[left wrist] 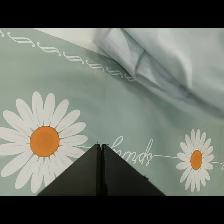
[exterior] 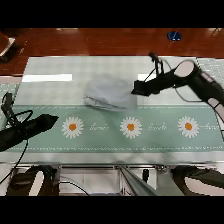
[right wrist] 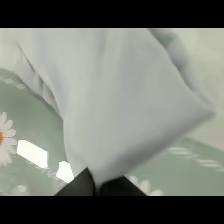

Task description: Fold the shirts.

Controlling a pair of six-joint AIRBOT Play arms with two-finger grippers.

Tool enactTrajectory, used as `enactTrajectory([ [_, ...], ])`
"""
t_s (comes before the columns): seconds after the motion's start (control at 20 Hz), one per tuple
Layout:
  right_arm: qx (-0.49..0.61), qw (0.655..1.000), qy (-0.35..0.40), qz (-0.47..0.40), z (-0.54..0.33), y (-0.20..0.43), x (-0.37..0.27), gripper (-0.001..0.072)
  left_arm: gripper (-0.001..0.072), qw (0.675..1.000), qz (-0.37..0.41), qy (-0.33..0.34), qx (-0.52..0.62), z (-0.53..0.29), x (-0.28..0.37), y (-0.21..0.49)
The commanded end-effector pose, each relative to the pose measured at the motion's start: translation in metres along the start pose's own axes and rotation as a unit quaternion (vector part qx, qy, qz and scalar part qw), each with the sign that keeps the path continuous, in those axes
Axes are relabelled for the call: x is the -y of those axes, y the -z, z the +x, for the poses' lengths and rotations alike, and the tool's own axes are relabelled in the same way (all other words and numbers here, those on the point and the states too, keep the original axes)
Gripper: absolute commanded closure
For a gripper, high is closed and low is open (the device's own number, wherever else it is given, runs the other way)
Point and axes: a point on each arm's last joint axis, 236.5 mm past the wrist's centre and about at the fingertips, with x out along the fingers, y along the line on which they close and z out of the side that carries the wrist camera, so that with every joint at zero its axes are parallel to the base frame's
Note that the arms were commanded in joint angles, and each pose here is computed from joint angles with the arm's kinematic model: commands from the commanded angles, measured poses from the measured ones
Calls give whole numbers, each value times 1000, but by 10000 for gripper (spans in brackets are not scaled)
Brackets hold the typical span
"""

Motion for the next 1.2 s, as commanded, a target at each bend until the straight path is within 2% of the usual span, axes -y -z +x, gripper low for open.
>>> enactTrajectory([
  [0.0,35,988,127,-76,-79,-43,14,689,687,1000,0,0,0,0,0,0],
  [0.25,120,971,179,-106,-171,-86,2,688,687,1000,0,0,0,0,0,0],
  [0.45,187,963,189,-35,-235,-101,34,688,687,1000,2,0,0,0,0,0],
  [0.75,259,949,147,103,-314,-91,99,688,688,1000,6,0,0,0,0,0],
  [1.15,233,928,174,233,-359,-24,180,688,687,1000,6,-1,7,0,0,-3],
])
